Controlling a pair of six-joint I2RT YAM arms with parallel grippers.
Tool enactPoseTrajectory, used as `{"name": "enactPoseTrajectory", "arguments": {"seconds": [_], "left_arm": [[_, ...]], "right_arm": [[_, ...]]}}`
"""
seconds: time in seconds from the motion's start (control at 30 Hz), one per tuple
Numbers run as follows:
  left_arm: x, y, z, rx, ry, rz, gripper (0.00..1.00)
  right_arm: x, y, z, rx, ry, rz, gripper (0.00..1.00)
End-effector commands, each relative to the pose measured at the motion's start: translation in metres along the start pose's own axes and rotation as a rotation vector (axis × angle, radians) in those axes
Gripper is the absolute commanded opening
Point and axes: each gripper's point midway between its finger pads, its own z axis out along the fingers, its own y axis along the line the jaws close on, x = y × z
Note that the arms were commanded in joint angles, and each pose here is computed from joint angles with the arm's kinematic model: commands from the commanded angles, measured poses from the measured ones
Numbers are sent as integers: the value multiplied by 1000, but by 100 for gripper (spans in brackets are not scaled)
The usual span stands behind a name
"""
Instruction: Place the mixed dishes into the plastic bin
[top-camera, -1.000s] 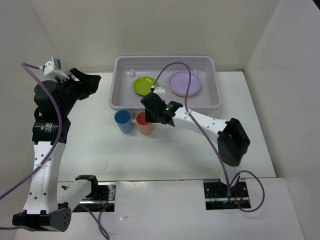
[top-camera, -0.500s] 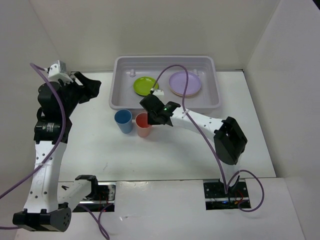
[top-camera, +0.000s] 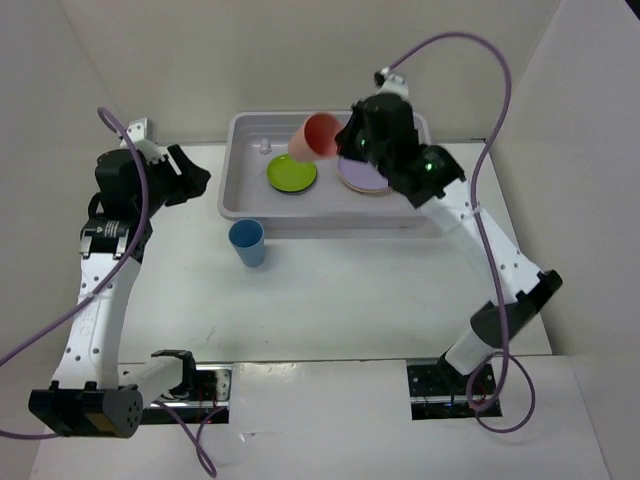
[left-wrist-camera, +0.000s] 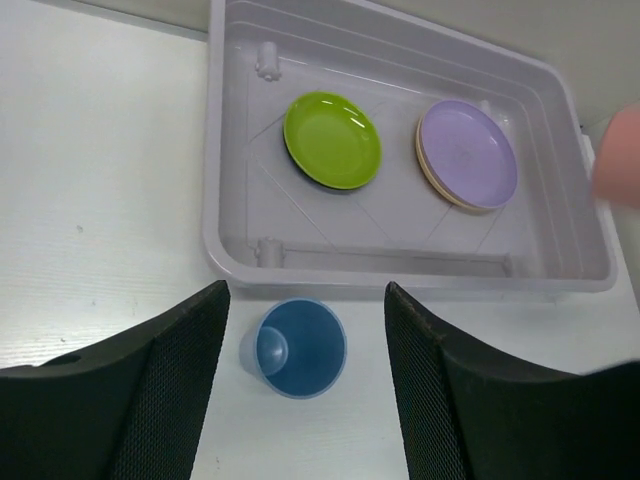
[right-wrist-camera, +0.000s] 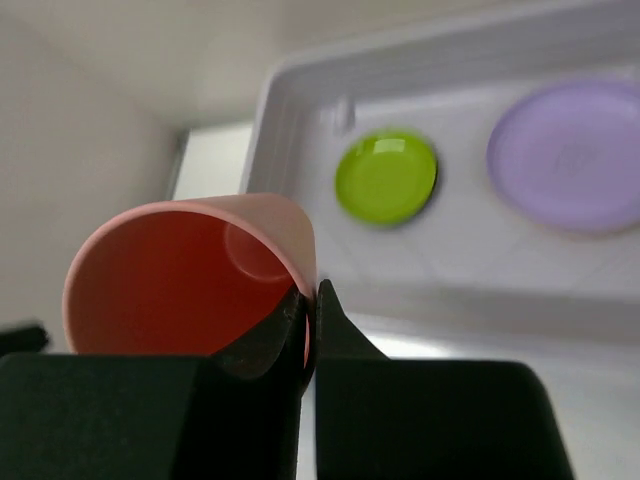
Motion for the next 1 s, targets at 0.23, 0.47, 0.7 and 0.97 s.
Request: {"name": "enactPoseTrajectory", "arguments": {"seconds": [0.23, 0.47, 0.7, 0.97], "left_arm": [[59, 31, 48, -35, 291, 88, 61], [81, 37, 54, -40, 336, 83, 61], [107, 48, 67, -52, 411, 74, 61], [119, 50, 76, -29, 452, 79, 57]], "right_arm": [[5, -62, 135, 155, 140, -114, 0], [40, -95, 165, 238, 218, -127, 0], [66, -139, 162, 334, 319, -126, 0], [93, -176, 147, 372, 396, -101, 0]]}}
